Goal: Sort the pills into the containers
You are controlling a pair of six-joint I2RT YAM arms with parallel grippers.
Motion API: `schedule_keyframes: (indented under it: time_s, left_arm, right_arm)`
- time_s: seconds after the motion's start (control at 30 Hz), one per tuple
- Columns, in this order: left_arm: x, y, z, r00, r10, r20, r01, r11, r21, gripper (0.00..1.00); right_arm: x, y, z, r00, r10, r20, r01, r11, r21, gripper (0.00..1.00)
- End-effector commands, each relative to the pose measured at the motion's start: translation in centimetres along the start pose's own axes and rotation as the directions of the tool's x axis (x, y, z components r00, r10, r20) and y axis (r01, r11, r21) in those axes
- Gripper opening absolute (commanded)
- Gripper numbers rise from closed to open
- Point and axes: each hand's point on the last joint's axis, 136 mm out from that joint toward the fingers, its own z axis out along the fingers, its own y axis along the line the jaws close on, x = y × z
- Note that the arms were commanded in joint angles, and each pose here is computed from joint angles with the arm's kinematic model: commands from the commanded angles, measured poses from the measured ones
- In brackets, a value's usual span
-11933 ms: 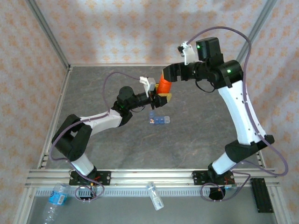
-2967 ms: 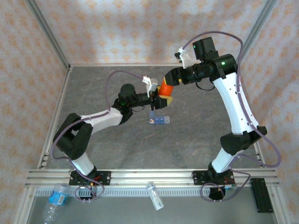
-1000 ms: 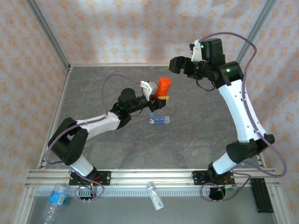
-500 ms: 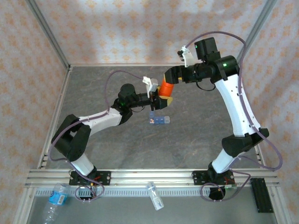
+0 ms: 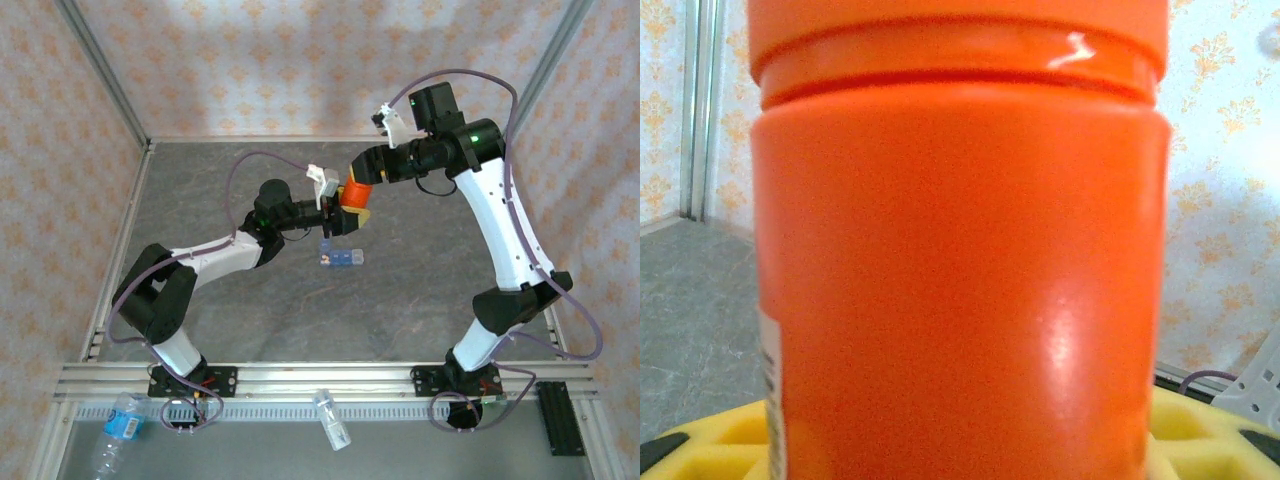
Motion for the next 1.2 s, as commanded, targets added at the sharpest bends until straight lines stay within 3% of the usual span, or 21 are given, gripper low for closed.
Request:
schedule_keyframes:
  time_s: [0.0,0.33,0.57,0.8,1.03,1.17]
  left_arm:
    - [-2.7,-0.8,0.1,0.996,0.062,0.058,-0.064,0.997,0.032,0.0]
    - [-3.0,-0.3,0.0,0.994,0.09,0.058,-0.089,0.996,-0.011,0.0]
    - [-3.4,0.8,-0.9,0.986,0.15,0.074,-0.139,0.982,-0.129,0.0]
    - [-3.9,1.9,-1.9,0.966,0.244,0.084,-0.214,0.938,-0.272,0.0]
    - [-3.8,2.6,-2.2,0.956,0.282,0.084,-0.237,0.909,-0.344,0.0]
    - [-3.3,2.5,-2.0,0.959,0.272,0.078,-0.233,0.916,-0.327,0.0]
  right_arm:
    - [0.9,0.6,0.2,0.999,-0.008,-0.032,0.007,1.0,-0.022,0.59]
    - [1.4,0.2,1.3,0.999,0.036,-0.028,-0.036,0.999,-0.013,0.48]
    - [1.2,-1.2,3.4,0.985,0.174,0.02,-0.175,0.984,0.037,0.38]
    - [1.4,-2.7,5.7,0.941,0.316,0.121,-0.331,0.935,0.125,0.38]
    - [0.7,-2.9,6.1,0.916,0.364,0.171,-0.385,0.916,0.11,0.39]
    - [-0.5,-2.2,4.5,0.931,0.311,0.193,-0.337,0.934,0.116,0.52]
